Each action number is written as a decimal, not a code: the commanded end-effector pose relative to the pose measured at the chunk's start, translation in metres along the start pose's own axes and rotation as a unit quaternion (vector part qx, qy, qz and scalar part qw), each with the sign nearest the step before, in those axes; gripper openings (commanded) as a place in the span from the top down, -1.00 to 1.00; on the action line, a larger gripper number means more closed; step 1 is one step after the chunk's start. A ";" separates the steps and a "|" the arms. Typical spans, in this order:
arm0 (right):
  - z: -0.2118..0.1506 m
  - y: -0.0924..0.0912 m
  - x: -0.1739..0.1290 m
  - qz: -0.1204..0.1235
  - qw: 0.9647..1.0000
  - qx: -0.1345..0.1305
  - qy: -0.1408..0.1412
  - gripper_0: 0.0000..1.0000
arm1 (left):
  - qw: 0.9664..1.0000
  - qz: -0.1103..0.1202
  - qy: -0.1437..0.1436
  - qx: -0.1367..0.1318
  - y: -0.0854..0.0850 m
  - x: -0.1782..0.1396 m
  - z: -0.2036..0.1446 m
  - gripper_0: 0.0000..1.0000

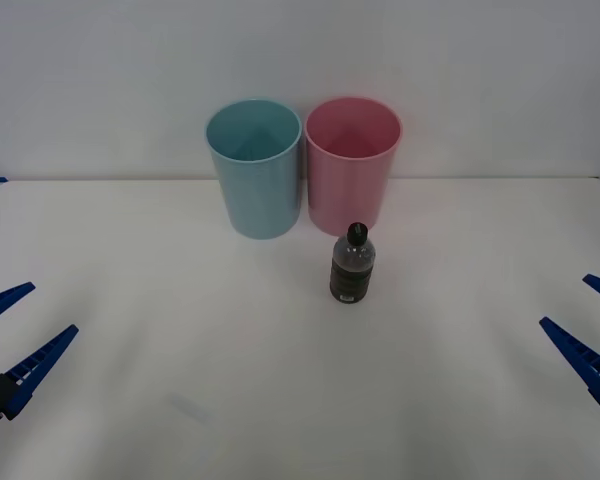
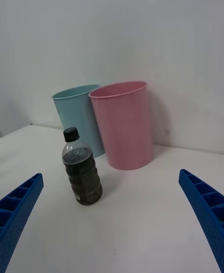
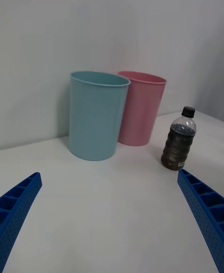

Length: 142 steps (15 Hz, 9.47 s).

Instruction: Grasp the object on the table and drop it into the matching bin: aluminum can to the light blue bin, PET bottle to the pink bin.

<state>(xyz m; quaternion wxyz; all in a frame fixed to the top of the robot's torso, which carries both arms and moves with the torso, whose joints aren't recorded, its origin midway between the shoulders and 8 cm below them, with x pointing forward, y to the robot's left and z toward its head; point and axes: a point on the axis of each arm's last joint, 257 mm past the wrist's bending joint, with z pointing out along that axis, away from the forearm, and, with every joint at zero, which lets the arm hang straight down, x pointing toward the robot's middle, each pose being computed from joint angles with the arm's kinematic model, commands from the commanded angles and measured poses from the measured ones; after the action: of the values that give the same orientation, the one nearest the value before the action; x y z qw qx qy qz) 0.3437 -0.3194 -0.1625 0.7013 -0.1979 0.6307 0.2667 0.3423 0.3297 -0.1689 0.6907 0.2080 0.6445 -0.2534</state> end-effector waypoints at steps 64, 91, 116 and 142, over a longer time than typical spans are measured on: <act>0.278 0.064 0.154 -0.064 0.993 -0.025 0.093 1.00 | 1.000 0.000 0.000 0.000 0.000 0.000 0.000 -1.00; 0.244 0.064 -0.106 0.027 0.996 -0.058 -0.061 1.00 | 1.000 0.000 0.000 0.000 0.000 0.000 0.000 -1.00; 0.413 -0.009 -0.113 -0.034 0.999 -0.025 0.013 0.56 | 1.000 0.000 0.000 0.000 0.000 0.000 0.000 -1.00; 0.232 0.012 -0.056 -0.042 0.999 -0.033 0.007 -1.00 | 1.000 0.000 0.000 0.000 0.000 0.000 0.000 -1.00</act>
<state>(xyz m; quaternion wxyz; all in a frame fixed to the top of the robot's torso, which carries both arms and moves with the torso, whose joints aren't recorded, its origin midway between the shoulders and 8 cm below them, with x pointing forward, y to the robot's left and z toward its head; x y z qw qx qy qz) 0.5191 -0.1702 -0.0724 0.7011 -0.2494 0.6158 0.2589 0.3422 0.3297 -0.1689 0.6907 0.2079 0.6446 -0.2535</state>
